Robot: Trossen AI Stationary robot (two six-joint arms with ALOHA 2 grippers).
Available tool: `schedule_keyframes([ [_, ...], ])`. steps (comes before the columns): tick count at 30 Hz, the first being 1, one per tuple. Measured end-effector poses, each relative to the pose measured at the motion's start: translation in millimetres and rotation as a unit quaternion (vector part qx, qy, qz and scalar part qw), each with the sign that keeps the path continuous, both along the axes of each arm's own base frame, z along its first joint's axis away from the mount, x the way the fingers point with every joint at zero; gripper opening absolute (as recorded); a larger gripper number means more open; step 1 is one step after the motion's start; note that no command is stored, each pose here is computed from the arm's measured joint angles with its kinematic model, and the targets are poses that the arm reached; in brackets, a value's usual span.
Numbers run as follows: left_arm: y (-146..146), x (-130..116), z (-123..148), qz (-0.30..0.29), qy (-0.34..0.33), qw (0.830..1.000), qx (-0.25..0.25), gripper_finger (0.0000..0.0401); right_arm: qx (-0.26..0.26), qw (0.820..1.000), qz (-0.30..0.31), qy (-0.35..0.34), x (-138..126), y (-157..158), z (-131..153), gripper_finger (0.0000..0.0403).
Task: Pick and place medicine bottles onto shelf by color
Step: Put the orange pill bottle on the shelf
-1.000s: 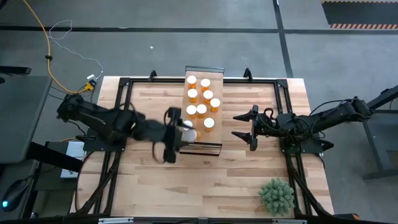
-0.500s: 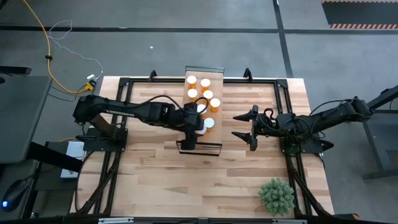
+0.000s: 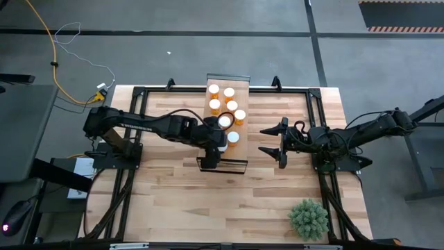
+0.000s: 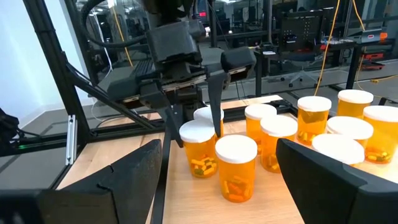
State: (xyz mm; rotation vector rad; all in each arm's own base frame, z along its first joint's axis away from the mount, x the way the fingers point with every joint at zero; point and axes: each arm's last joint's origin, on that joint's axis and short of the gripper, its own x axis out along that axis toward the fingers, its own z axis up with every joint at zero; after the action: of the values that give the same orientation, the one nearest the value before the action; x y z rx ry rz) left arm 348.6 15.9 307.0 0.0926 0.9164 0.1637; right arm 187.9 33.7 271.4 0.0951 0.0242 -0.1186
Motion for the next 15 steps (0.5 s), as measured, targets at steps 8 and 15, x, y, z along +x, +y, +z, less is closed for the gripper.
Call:
schedule_keyframes([
  [8, 0.2, 0.1, 0.1, 0.002, -0.001, 1.000, 0.003, 0.0240, 0.000, 1.000, 0.000, -0.001, 0.0, 0.1, 0.1, 0.0307],
  [15, 0.4, 0.3, 0.7, 0.004, -0.003, 1.000, 0.005, 0.0280, 0.000, 1.000, 0.000, -0.001, 0.0, 0.1, 0.2, 0.0307],
])
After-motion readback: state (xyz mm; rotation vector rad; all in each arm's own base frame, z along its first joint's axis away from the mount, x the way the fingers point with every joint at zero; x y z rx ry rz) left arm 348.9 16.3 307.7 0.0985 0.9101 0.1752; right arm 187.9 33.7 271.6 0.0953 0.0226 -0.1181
